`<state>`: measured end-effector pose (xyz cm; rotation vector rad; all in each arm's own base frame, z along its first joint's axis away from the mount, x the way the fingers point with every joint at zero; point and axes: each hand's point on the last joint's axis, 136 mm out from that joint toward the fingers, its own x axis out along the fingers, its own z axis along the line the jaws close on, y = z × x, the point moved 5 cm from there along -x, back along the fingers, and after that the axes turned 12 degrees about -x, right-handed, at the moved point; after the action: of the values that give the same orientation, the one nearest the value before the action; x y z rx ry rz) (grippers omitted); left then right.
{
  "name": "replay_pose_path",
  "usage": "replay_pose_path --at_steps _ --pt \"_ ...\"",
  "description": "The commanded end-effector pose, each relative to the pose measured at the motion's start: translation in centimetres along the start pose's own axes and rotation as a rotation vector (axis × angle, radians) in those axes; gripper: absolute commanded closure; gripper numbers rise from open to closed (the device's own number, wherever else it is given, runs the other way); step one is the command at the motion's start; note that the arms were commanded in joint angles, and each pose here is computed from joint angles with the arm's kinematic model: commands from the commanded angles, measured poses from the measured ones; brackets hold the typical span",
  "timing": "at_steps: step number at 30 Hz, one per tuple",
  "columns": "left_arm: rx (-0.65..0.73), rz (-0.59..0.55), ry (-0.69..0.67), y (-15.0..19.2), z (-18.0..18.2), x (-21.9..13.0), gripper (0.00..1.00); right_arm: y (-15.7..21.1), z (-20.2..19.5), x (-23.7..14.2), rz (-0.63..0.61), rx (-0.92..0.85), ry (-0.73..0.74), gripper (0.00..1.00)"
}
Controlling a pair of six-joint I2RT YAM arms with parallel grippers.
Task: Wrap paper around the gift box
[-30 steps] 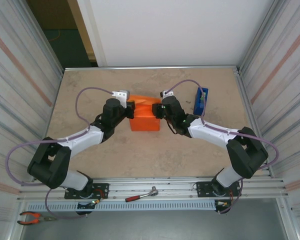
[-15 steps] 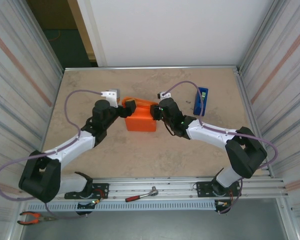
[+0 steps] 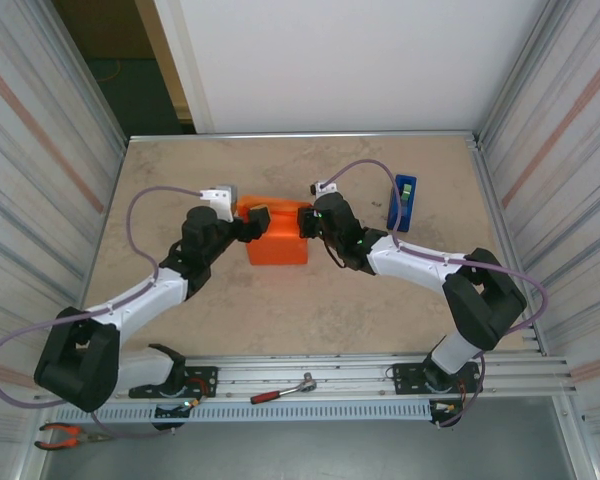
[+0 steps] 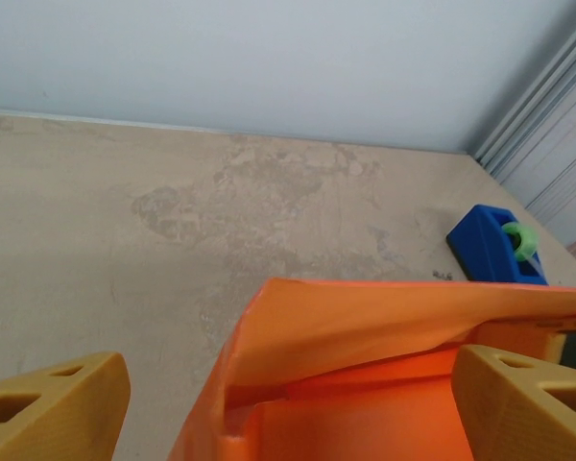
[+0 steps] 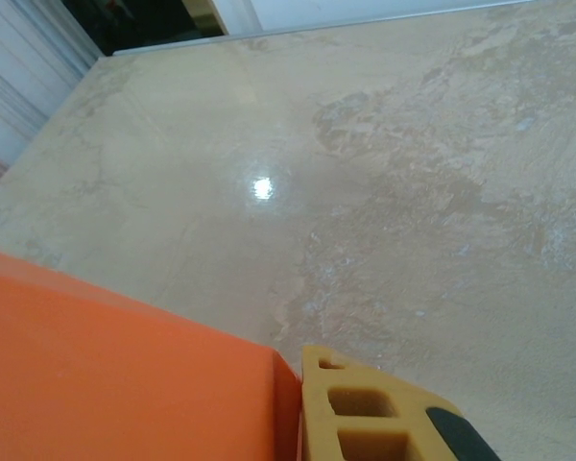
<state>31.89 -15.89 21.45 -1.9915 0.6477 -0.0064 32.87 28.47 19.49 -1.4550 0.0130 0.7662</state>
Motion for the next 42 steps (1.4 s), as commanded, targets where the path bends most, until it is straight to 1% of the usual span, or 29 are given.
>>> replay_pose_path --at_steps 1,3,5,7,11,12,13,16,19,22,25,30,34,37,42 --pt "0.031 -0.025 -0.049 0.0 0.4 0.8 0.13 1.4 0.2 0.4 0.075 -0.006 -0.009 0.91" --pt "0.042 -0.017 -0.099 0.5 1.1 1.5 0.13 1.2 0.2 0.3 0.072 -0.003 -0.013 0.88" --pt "0.046 -0.008 -0.159 1.1 2.0 1.9 0.13 0.9 0.4 0.1 0.068 -0.002 -0.023 0.76" --pt "0.05 0.002 -0.207 1.7 2.7 2.0 0.14 -0.2 0.5 -0.5 0.058 0.005 -0.025 0.56" --pt "0.066 0.035 -0.257 2.5 3.3 1.9 0.15 -2.5 0.5 -2.3 0.028 0.017 -0.005 0.25" --pt "0.073 0.044 -0.266 2.5 3.3 1.8 0.16 -3.1 0.3 -2.9 0.018 0.028 0.014 0.08" --pt "0.078 0.054 -0.273 2.6 3.4 1.7 0.16 -3.6 0.1 -3.4 0.009 0.038 0.022 0.02" --pt "0.087 0.07 -0.274 2.5 3.2 1.5 0.18 -4.3 -0.6 -4.6 0.006 0.094 0.073 0.02" --pt "0.098 0.098 -0.283 2.6 3.2 1.4 0.19 -3.7 -1.7 -4.7 0.051 0.16 0.11 0.02" --pt "0.101 0.123 -0.288 2.9 3.3 1.2 0.19 -2.8 -1.5 -4.2 0.083 0.176 0.014 0.02" --pt "0.107 0.144 -0.285 3.1 3.2 1.2 0.2 -1.8 -1.3 -3.7 0.13 0.147 0.015 0.01" --pt "0.117 0.173 -0.282 3.7 2.8 1.3 0.21 -1.1 0.1 -2.8 0.119 0.111 -0.026 0.08" --pt "0.122 0.189 -0.282 4.2 2.6 1.1 0.21 -0.6 1.1 -2.1 0.12 0.106 -0.041 0.1" --pt "0.121 0.202 -0.283 4.6 2.6 1.1 0.21 0.0 1.4 -1.2 0.131 0.118 -0.029 0.11" --pt "0.112 0.225 -0.273 5.2 2.6 1.5 0.21 1.6 1.1 0.2 0.147 0.124 0.076 0.13"
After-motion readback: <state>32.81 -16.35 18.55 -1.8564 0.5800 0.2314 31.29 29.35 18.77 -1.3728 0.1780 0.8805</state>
